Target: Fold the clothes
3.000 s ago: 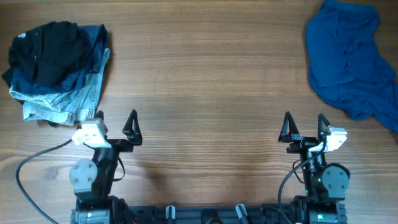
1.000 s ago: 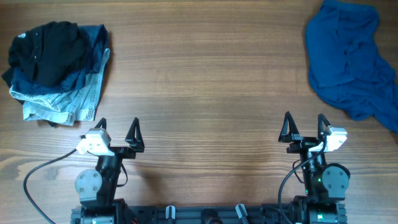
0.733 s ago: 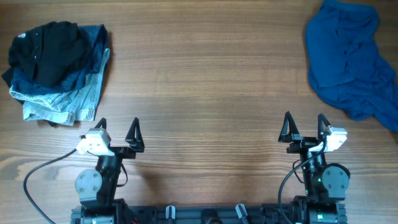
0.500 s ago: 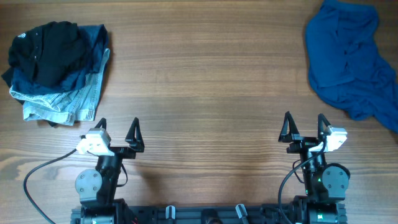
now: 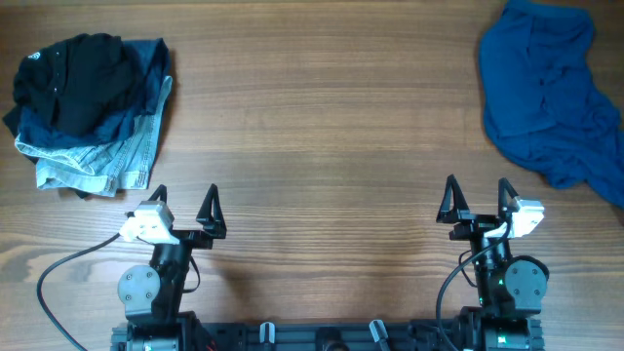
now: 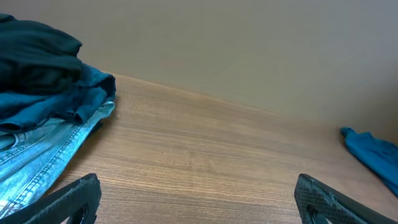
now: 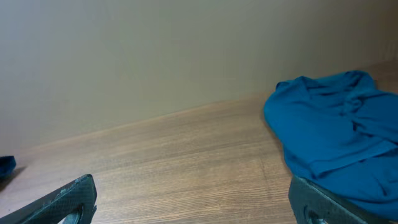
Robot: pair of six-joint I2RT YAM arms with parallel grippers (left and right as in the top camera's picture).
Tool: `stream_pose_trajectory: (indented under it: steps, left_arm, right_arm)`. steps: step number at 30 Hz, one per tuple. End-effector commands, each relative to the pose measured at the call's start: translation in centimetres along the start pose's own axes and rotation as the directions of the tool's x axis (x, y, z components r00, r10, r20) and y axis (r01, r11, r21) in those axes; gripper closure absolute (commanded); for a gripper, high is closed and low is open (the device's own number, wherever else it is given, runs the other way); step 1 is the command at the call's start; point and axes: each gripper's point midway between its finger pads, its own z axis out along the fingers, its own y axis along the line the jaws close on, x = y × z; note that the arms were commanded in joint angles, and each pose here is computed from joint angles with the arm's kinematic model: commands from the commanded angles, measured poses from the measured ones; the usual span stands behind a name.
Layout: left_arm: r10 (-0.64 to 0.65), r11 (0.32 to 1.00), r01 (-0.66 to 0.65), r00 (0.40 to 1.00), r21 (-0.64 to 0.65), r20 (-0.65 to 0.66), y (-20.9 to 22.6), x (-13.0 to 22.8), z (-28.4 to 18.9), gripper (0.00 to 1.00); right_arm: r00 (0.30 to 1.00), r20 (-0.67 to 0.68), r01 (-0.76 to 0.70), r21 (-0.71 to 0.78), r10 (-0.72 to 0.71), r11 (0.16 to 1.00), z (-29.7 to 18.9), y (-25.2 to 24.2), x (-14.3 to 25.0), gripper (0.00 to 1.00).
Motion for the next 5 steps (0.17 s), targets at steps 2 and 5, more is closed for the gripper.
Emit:
stream_pose_trajectory:
  steps: [2,5]
  left_arm:
    - [-0.008,1.0,0.008,1.0,0.014,-0.002,-0.23,0.19,-0.01,0.0]
    - [-0.008,1.0,0.008,1.0,0.014,-0.002,-0.23,0.19,-0.01,0.0]
  right_arm:
    - [1.0,0.01,-0.007,0.003,0.007,1.0,-0.04,0.0,-0.18,0.0]
    - [1.0,0.01,-0.007,0.003,0.006,1.0,-0.04,0.0,-0.18,0.0]
